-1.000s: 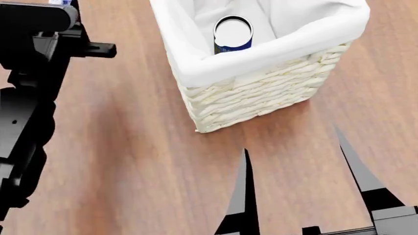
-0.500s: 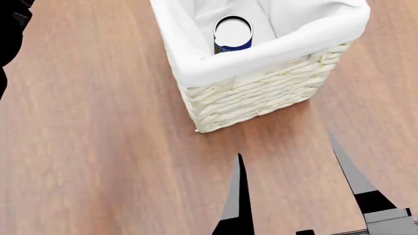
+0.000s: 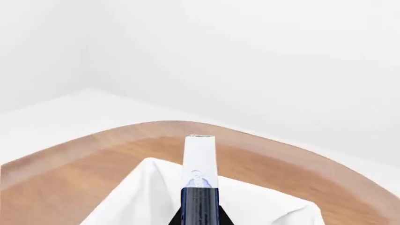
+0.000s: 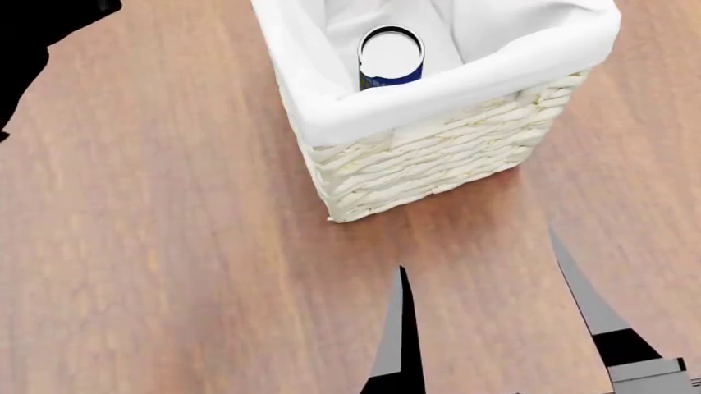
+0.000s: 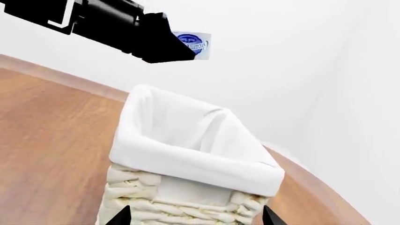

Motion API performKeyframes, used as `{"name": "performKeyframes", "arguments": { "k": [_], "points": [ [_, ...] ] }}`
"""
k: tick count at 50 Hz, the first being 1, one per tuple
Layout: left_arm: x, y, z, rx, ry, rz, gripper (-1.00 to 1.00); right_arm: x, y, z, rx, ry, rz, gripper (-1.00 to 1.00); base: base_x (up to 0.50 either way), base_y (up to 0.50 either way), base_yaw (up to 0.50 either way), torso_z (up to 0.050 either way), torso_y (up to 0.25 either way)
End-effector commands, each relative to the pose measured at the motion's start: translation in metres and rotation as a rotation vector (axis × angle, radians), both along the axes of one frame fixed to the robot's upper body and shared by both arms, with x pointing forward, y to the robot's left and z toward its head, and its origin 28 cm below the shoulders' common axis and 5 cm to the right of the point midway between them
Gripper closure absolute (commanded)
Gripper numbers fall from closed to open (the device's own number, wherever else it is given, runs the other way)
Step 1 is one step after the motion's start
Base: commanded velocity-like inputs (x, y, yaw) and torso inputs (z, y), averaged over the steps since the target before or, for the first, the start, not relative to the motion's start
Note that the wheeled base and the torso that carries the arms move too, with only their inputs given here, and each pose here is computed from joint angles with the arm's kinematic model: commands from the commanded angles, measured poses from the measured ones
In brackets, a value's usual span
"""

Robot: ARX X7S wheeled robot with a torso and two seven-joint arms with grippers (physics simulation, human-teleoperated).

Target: Pick up the alphabet soup and the cream cheese box, and put them in the basket.

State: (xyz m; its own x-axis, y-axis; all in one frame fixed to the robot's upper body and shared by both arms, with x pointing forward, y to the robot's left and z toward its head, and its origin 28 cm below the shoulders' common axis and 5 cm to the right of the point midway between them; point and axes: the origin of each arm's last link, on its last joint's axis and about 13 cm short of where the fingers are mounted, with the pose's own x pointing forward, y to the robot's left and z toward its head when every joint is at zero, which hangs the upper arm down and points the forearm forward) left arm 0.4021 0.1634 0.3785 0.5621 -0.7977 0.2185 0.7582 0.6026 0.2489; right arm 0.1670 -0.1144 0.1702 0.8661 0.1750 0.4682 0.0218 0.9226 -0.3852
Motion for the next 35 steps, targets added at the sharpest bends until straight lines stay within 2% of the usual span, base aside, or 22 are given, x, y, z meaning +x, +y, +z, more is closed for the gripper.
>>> {"name": "performKeyframes", "arguments": {
  "k": [1,16,35],
  "points": [
    [0.010,-0.005,-0.007,0.021,0.093,-0.098,1.00,-0.001,0.001,-0.001,0.002,0.003,-0.003,-1.00,0.00,0.00,0.00,0.000,0.000],
    [0.012,-0.009,-0.030,0.072,0.126,-0.097,1.00,-0.002,-0.001,-0.002,0.006,0.007,-0.004,-1.00,0.00,0.00,0.00,0.000,0.001],
    [0.010,-0.010,-0.035,0.087,0.137,-0.110,1.00,-0.001,-0.001,-0.004,0.013,0.013,-0.001,-1.00,0.00,0.00,0.00,0.000,0.001]
  ]
}}
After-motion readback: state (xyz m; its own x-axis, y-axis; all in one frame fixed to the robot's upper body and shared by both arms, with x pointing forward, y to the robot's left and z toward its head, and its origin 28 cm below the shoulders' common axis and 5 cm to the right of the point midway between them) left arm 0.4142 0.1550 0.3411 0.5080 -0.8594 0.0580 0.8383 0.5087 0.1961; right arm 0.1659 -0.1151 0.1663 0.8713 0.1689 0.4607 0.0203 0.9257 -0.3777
